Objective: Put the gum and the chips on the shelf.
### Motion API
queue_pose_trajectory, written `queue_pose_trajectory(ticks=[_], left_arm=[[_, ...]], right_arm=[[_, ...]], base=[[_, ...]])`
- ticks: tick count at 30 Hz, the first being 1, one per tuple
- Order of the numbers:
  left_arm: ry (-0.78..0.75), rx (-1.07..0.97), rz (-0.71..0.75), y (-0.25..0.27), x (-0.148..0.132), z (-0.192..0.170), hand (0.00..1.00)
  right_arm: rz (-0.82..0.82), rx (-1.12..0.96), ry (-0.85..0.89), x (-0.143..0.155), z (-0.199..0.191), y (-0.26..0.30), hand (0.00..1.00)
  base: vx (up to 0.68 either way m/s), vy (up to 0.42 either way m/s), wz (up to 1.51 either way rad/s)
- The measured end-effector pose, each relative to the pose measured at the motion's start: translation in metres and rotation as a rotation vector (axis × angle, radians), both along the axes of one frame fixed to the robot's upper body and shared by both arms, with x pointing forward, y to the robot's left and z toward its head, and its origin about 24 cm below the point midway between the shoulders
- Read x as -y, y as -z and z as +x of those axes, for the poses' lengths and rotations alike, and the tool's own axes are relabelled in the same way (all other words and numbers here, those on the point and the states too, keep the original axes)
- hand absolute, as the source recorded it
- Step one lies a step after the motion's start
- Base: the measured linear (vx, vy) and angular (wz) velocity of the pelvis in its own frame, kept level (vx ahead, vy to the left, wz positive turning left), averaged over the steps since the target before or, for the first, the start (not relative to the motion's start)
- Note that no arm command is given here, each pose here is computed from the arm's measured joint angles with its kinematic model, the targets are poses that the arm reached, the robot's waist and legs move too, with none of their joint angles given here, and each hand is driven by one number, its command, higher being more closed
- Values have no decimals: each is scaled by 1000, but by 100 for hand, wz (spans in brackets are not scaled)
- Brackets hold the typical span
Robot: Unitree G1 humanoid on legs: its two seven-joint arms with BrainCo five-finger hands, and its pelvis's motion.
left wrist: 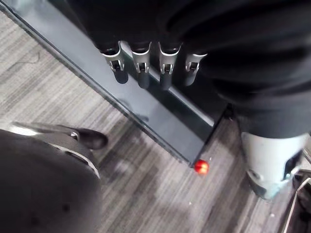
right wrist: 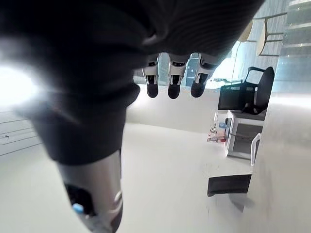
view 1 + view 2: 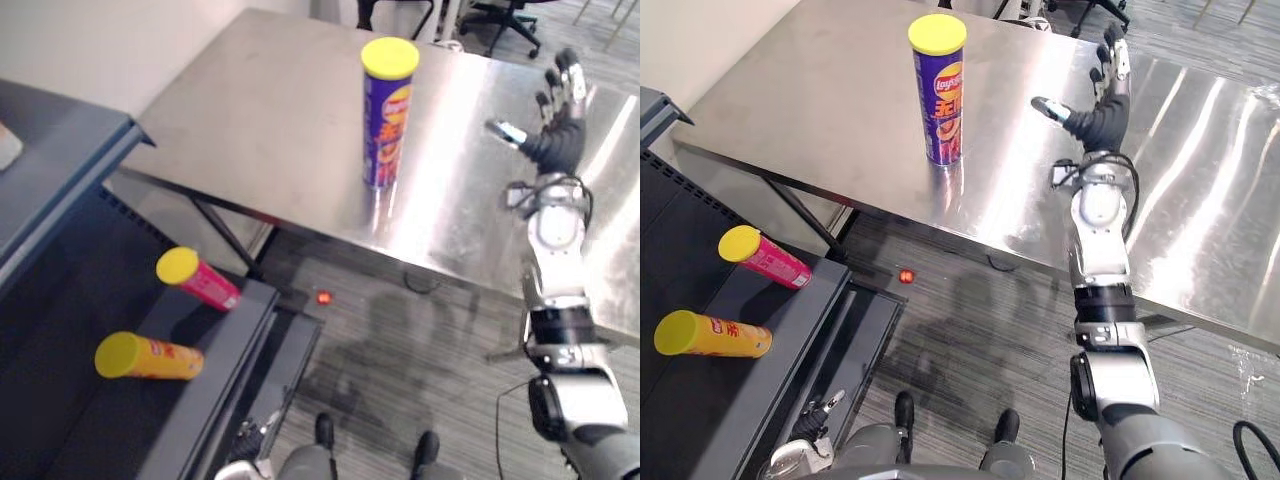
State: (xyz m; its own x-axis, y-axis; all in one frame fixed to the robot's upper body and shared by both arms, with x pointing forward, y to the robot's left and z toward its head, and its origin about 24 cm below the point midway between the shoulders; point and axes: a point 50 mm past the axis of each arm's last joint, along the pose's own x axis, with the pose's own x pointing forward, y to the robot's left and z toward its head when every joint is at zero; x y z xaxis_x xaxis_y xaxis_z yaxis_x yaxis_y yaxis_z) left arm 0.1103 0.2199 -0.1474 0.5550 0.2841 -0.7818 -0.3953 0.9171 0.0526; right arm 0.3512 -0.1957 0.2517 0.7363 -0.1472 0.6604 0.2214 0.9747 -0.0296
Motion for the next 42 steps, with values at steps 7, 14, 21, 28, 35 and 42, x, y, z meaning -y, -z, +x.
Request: queue_pose_trajectory(ticks=[7, 14, 21, 28, 35, 42], left_arm=[[8, -5, 1, 0, 1, -1, 0], [17, -6, 3, 0, 1, -1, 0], [30, -11, 6, 1, 2, -2, 0], [46, -24, 8, 2, 3, -6, 0], [52, -35, 9, 3, 3, -10, 0], [52, -47, 15, 4, 1, -15, 0]], right_arm=[[-49, -7, -54, -21, 11, -14, 0], [-83, -3, -92, -31, 12, -17, 0], [-113, -57, -121, -29, 7, 7, 0], [-108, -119, -141, -30, 6, 29, 0], [-91, -199, -159, -35, 5, 56, 0], [-89, -197, -164, -39, 6, 54, 0]], base=[[18, -13, 11], [4, -5, 5], [0, 0, 0], [-20, -23, -5], [-49, -27, 0], [-54, -25, 4]])
